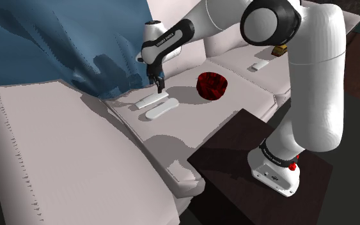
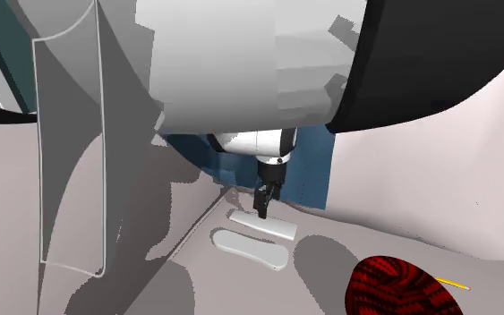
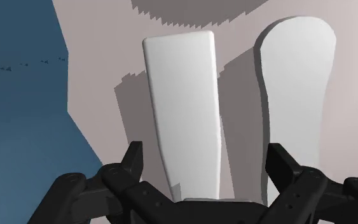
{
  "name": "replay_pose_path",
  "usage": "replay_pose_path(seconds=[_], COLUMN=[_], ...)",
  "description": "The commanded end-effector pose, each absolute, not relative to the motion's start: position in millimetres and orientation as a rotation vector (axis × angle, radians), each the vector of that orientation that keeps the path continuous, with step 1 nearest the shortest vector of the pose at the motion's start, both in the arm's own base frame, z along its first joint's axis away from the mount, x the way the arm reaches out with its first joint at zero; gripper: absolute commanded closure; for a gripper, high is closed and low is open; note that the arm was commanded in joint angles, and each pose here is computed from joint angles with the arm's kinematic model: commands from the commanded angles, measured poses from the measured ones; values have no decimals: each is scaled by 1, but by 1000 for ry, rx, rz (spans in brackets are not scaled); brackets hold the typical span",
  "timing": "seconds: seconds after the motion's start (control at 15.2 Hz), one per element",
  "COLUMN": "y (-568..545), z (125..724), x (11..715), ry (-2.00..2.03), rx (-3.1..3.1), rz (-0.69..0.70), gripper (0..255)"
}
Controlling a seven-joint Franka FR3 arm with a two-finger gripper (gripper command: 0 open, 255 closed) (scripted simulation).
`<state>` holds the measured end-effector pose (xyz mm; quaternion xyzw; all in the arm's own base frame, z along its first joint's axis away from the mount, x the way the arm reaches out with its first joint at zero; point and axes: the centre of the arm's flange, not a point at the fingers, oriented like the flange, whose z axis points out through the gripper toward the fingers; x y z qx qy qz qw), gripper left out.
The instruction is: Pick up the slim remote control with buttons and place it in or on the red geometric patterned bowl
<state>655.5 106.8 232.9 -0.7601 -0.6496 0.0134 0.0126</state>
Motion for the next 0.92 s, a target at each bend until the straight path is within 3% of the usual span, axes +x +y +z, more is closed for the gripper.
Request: replay_pose_path(seconds=[0.0,0.86], y=[122,134], z=[210,155], x=[663,666], ry=[-2109,-2166], rx=[-2291,-2235], rz=[54,63], gripper=[0,0])
